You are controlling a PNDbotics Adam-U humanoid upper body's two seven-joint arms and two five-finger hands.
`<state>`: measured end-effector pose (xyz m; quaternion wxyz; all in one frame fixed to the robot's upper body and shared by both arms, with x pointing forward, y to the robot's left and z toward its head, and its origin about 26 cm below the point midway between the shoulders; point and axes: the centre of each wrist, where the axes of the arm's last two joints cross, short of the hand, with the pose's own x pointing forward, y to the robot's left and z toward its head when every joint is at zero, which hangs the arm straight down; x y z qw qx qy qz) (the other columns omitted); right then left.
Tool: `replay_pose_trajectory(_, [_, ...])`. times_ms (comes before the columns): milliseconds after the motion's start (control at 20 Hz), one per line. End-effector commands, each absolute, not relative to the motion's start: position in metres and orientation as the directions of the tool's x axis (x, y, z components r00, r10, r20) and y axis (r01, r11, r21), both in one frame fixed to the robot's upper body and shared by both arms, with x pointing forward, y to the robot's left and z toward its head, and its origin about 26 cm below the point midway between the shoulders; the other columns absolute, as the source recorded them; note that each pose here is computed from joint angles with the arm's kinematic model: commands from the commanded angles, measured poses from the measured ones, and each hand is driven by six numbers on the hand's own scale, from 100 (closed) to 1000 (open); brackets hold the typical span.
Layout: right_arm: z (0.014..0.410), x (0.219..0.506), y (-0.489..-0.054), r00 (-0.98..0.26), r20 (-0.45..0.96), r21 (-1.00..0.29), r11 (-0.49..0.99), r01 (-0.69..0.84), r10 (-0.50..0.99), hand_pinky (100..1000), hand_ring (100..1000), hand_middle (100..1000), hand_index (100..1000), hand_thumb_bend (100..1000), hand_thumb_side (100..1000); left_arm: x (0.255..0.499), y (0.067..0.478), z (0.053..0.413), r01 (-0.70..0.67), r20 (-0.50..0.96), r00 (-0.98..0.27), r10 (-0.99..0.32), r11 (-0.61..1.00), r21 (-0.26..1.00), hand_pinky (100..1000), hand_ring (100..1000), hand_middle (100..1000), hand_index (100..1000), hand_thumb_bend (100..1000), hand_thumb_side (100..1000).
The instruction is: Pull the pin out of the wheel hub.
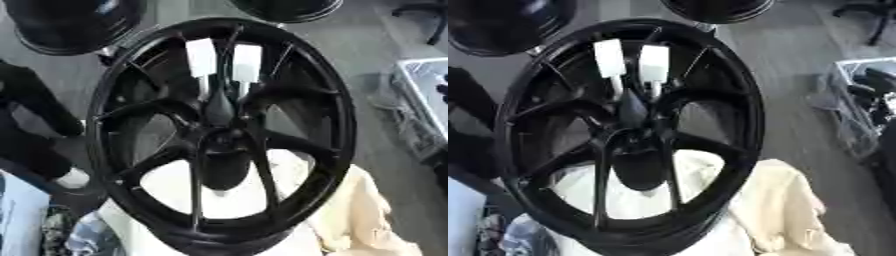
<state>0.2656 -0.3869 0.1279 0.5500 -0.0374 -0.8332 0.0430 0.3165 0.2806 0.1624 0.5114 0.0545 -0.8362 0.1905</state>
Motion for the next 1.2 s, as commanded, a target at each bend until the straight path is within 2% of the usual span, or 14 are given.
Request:
replay_pose_trajectory(50, [0.142, 0.264, -0.39, -0.425, 0.894, -0.154, 0.988, 0.01, 0.144, 1000, 883, 829, 869, 100, 608, 0.315, 0.28, 0.171, -0.275, 0.865, -0.494, 0.087, 0.928, -0.25, 655, 645, 614, 715, 150, 802])
replay_pose_trajectory(200, [0.147, 0.263, -0.392, -0.439, 0.885, -0.165, 0.986, 0.016, 0.155, 1000, 891, 837, 874, 100, 606, 0.315, 0.28, 0.171, -0.274, 0.865, -0.494, 0.086, 0.929, -0.248, 655, 645, 613, 715, 149, 802])
replay_pose_trajectory(250, [0.149, 0.262, -0.393, -0.444, 0.881, -0.17, 0.985, 0.023, 0.163, 1000, 899, 844, 879, 100, 659, 0.315, 0.281, 0.171, -0.274, 0.865, -0.494, 0.085, 0.929, -0.248, 655, 645, 613, 715, 132, 832])
replay_pose_trajectory(300, [0.151, 0.262, -0.395, -0.45, 0.876, -0.18, 0.983, 0.03, 0.174, 1000, 906, 851, 883, 100, 608, 0.315, 0.281, 0.171, -0.275, 0.866, -0.493, 0.083, 0.929, -0.246, 654, 645, 613, 715, 148, 803])
replay_pose_trajectory(600, [0.186, 0.26, -0.402, -0.519, 0.802, -0.341, 0.94, 0.009, 0.296, 1000, 962, 904, 920, 100, 601, 0.314, 0.283, 0.17, -0.286, 0.869, -0.488, 0.077, 0.927, -0.243, 654, 644, 612, 714, 148, 804])
replay_pose_trajectory(1100, [0.28, 0.26, -0.388, -0.792, 0.489, -0.632, 0.775, -0.033, 0.365, 1000, 930, 878, 902, 100, 493, 0.313, 0.287, 0.17, -0.295, 0.874, -0.482, 0.052, 0.93, -0.218, 652, 643, 612, 714, 144, 803])
replay_pose_trajectory(1200, [0.295, 0.262, -0.382, -0.826, 0.433, -0.696, 0.716, -0.052, 0.361, 1000, 921, 869, 896, 100, 445, 0.313, 0.288, 0.169, -0.296, 0.878, -0.477, 0.046, 0.932, -0.21, 651, 643, 611, 713, 142, 804])
